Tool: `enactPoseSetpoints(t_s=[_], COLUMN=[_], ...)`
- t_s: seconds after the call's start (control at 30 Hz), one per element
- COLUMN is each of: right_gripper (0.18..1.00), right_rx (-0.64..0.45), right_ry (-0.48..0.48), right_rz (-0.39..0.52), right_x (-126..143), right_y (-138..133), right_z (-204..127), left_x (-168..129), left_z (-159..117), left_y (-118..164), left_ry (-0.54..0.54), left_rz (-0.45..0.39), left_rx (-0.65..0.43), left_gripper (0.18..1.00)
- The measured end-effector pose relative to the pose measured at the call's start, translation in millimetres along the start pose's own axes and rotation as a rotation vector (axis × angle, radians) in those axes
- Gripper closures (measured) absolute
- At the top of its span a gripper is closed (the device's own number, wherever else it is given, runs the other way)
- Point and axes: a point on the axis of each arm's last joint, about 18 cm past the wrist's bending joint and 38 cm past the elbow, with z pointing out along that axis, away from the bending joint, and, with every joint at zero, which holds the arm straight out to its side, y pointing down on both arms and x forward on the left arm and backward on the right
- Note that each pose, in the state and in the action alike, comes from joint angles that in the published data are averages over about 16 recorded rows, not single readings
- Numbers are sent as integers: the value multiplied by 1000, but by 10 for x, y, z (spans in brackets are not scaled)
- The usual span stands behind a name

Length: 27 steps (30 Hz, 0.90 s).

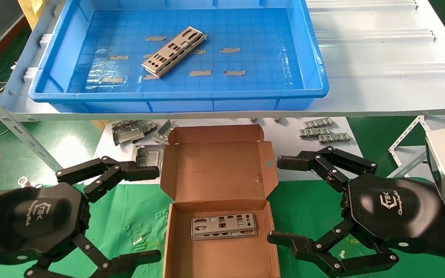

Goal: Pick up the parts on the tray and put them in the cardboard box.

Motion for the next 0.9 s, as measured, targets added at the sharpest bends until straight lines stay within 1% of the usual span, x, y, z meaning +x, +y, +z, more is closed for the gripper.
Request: enactPoseSetpoints(t_s=[0.9], right_gripper=[178], right_rx=[0], right_ry=[0], right_rz=[0], right_x=[0], right_y=[0], right_z=[0], left_x=[0], left_z=[0], left_y=[0], left_ry=[0], left_rz=[0], left_rx=[0], left_gripper=[184])
